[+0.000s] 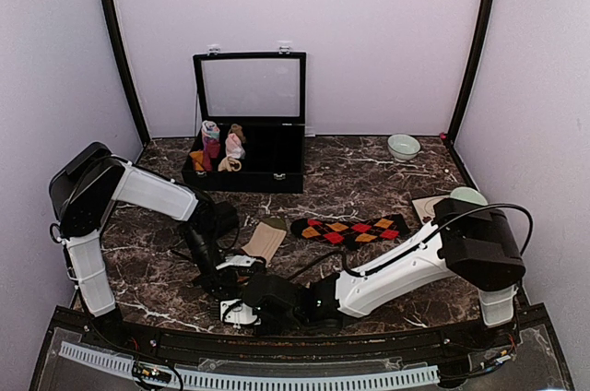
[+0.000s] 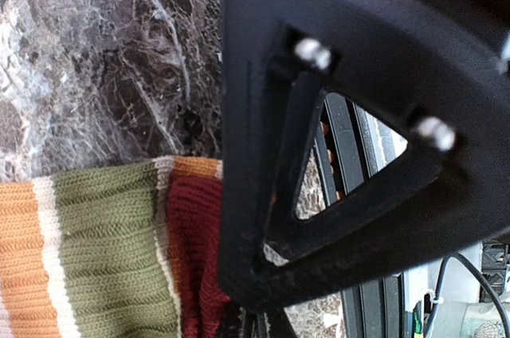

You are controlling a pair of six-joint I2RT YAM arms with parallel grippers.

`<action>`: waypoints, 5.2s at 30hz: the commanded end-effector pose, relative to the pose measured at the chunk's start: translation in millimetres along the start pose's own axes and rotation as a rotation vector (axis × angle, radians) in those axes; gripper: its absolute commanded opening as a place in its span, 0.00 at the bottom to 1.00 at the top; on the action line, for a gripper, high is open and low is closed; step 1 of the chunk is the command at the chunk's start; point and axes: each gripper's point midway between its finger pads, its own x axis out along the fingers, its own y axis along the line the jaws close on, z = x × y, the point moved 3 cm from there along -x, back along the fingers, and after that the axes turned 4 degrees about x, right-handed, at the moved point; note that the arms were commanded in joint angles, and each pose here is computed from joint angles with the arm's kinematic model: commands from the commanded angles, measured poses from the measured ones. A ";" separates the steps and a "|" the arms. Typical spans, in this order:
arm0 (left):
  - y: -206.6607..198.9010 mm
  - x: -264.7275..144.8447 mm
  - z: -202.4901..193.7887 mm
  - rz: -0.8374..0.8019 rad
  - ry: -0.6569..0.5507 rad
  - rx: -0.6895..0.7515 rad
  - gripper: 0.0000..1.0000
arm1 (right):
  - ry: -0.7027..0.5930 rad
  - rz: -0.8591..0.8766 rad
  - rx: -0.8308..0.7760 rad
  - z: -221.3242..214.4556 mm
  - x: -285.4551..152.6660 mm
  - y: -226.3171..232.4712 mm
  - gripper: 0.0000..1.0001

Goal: Roll the socks
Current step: Roll the sock at the center of the board.

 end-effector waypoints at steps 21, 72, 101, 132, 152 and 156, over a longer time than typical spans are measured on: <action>-0.9 -9.8 -12.5 0.080 0.062 0.010 0.19 | 0.133 0.113 0.178 -73.9 19.6 35.8 0.17; -11.1 -17.3 22.1 0.517 0.181 0.564 0.39 | 0.454 0.585 1.676 -159.1 20.9 23.5 0.02; -27.8 -15.3 23.1 0.495 0.183 0.521 0.36 | 0.567 0.479 1.744 -201.4 12.5 40.6 0.01; -38.2 -14.2 37.1 0.433 0.131 0.496 0.33 | 0.668 0.461 1.752 -218.5 4.2 52.3 0.00; 14.1 -6.2 14.4 0.537 0.209 0.420 0.30 | 0.677 0.467 1.773 -224.2 1.9 57.1 0.00; 5.7 -18.3 25.6 0.560 0.167 0.427 0.31 | 0.676 0.462 1.778 -225.7 0.1 57.7 0.00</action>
